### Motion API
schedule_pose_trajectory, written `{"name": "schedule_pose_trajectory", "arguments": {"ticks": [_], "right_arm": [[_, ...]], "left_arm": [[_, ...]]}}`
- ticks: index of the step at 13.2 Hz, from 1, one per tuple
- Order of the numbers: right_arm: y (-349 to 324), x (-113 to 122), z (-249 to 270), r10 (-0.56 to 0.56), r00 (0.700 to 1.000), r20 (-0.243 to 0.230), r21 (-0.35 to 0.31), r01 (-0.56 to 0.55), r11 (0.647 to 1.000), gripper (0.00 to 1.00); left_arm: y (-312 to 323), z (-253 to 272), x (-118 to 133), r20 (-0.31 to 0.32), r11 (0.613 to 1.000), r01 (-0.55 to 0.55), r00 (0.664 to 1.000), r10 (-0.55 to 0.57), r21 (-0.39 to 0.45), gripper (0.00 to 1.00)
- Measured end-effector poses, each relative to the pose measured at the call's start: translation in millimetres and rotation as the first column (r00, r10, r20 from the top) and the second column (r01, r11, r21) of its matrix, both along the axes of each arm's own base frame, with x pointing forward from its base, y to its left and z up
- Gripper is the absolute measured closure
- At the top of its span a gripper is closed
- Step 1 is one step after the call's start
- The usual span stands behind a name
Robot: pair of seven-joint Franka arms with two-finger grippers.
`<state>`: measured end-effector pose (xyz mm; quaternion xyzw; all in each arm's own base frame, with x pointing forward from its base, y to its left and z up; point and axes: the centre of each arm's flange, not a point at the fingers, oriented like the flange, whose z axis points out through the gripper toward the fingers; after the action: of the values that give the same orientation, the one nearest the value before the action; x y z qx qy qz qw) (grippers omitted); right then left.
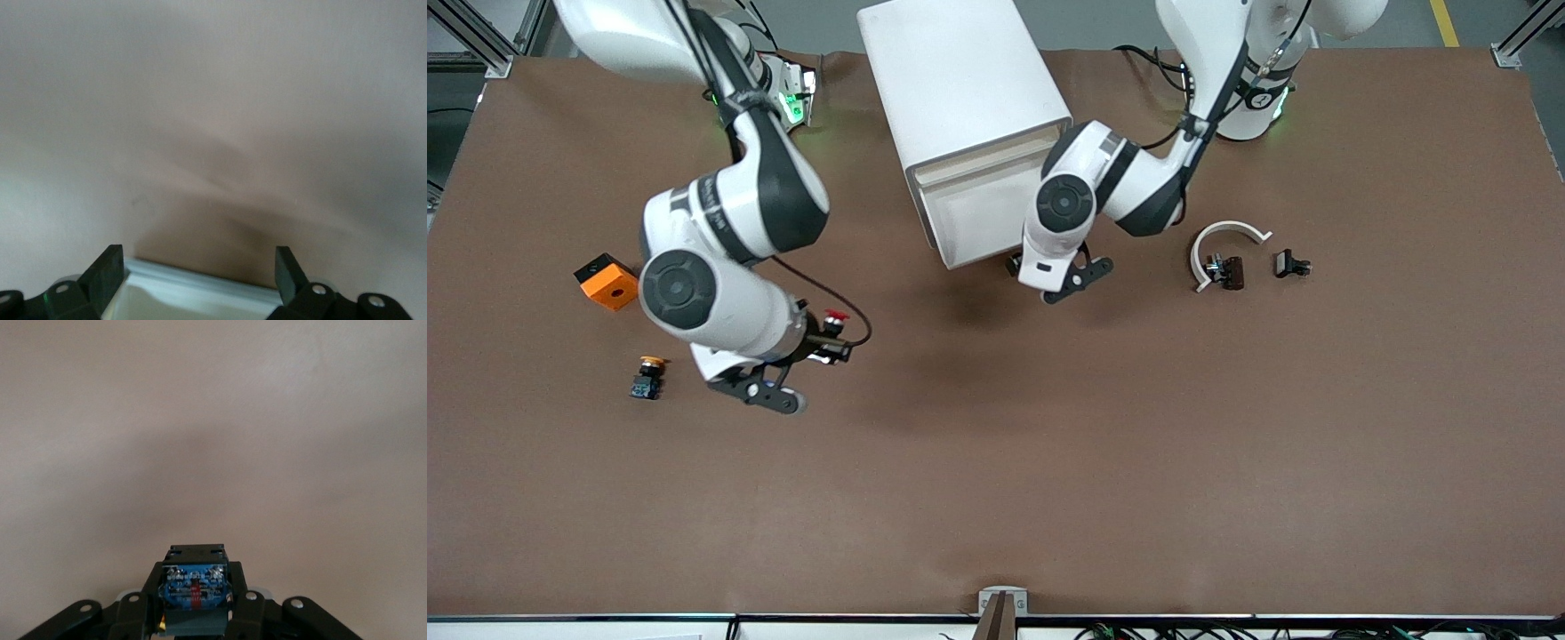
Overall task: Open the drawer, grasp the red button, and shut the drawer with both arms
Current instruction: 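Carry the button toward the orange cube while the left gripper withdraws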
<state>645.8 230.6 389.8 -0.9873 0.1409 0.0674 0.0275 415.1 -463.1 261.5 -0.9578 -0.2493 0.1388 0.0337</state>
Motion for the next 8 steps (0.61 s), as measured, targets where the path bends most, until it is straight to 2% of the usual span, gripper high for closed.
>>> {"name": "schedule_pose_trajectory", "arguments": {"ticks": [4, 7, 8], "right_arm": [[-76, 6, -41, 0.05, 0.999, 0.019, 0.001, -0.05, 0.999, 0.59], [-105, 7, -65, 0.066, 0.996, 0.062, -0.039, -0.064, 0.997, 0.59], [-118, 6, -74, 0.076, 0.994, 0.079, -0.042, -0.073, 0.996, 0.59]], "left_arm": [[-42, 3, -58, -0.029, 1.0, -0.01, 1.0, 0.01, 0.013, 0.0], [-60, 5, -85, -0.048, 0.999, -0.035, 0.998, 0.036, 0.024, 0.0], [-61, 6, -87, -0.04, 0.999, -0.035, 0.999, 0.036, 0.029, 0.0]]}}
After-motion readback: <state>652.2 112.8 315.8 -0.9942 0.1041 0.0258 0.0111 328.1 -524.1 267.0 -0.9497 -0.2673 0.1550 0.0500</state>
